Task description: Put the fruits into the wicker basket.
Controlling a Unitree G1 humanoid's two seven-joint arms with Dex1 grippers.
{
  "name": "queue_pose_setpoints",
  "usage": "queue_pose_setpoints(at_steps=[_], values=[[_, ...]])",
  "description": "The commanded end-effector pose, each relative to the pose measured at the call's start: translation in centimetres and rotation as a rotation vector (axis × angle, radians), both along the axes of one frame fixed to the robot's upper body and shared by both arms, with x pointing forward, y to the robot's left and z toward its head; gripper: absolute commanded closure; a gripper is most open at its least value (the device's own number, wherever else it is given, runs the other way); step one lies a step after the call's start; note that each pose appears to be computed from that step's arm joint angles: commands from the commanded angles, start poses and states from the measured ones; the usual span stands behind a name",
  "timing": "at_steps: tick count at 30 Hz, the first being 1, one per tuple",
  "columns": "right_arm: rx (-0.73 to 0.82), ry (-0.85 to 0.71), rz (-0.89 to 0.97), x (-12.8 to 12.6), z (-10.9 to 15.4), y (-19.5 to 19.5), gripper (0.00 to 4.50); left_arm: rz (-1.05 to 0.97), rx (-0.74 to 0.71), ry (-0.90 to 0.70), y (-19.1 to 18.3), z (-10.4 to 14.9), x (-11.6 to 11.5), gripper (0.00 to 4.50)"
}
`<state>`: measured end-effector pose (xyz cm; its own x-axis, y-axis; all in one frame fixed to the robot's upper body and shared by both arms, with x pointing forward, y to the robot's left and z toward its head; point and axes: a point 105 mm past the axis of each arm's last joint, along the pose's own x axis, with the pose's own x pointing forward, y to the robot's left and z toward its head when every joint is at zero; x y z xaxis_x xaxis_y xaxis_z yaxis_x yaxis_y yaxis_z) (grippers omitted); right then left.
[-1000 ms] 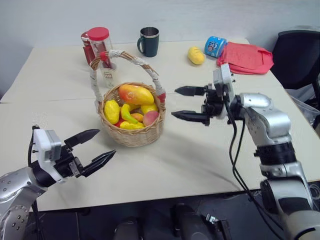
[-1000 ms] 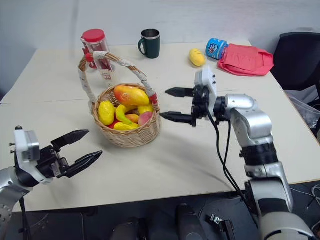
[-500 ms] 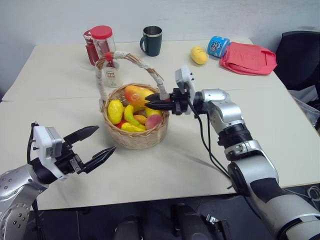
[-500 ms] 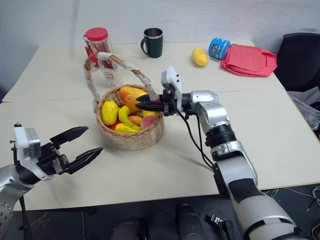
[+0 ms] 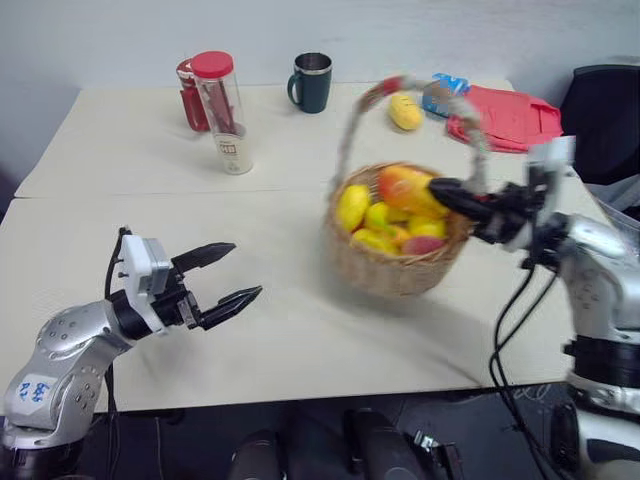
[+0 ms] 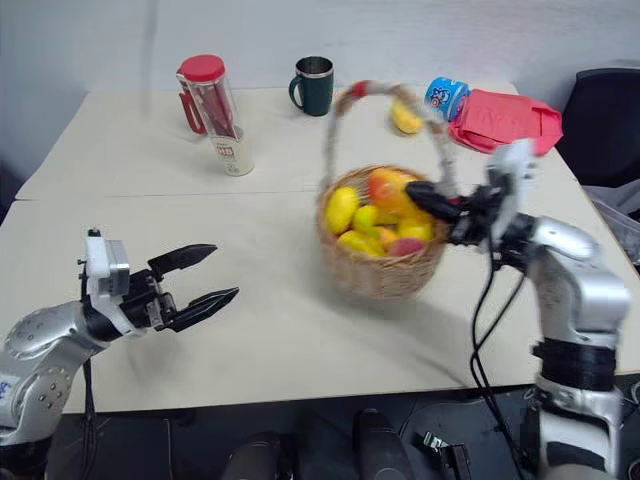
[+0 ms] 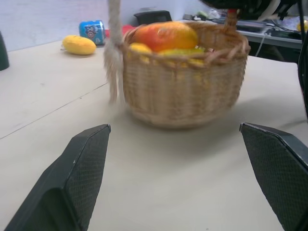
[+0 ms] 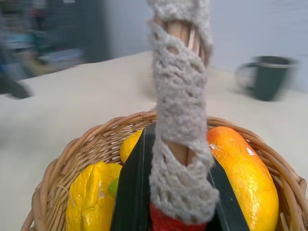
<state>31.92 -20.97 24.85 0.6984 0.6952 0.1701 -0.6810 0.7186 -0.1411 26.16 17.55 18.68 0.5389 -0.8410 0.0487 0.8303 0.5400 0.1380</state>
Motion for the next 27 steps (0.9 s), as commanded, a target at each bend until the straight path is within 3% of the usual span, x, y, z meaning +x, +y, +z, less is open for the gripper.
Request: queue_pose_setpoints(at_steps=[1, 6, 11, 16, 21, 25, 27], values=[[0.016, -0.063, -0.183, -0.6, 0.1, -3.7, 4.49, -0.045, 0.023, -0.028, -0.3, 0.2, 0.5, 0.00], [0.005, -0.105, -0.310, 1.2, -1.7, -5.8, 4.49, -0.074, 0.013, -0.058, -0.6, 0.9, 1.9, 0.00], [0.013, -0.061, -0.364, 3.9, -3.5, -6.3, 4.49, -0.072, -0.122, -0.030, -0.5, 2.4, 1.8, 0.00], [0.057, -0.051, -0.303, 3.4, -2.9, -5.1, 3.02, -0.018, -0.099, -0.039, 0.8, 2.5, 1.9, 0.00], [0.089, -0.115, -0.325, 1.2, -0.4, -5.9, 1.42, 0.026, -0.145, -0.022, 1.7, 2.7, 2.2, 0.00], [-0.034, -0.082, -0.343, -0.6, -1.4, -7.6, 0.05, 0.036, -0.099, 0.008, 1.9, 1.3, 1.3, 0.00], [-0.090, -0.089, -0.321, -1.4, -1.0, -8.3, 0.05, 0.055, -0.058, 0.016, 2.4, 0.5, 0.8, 0.00]])
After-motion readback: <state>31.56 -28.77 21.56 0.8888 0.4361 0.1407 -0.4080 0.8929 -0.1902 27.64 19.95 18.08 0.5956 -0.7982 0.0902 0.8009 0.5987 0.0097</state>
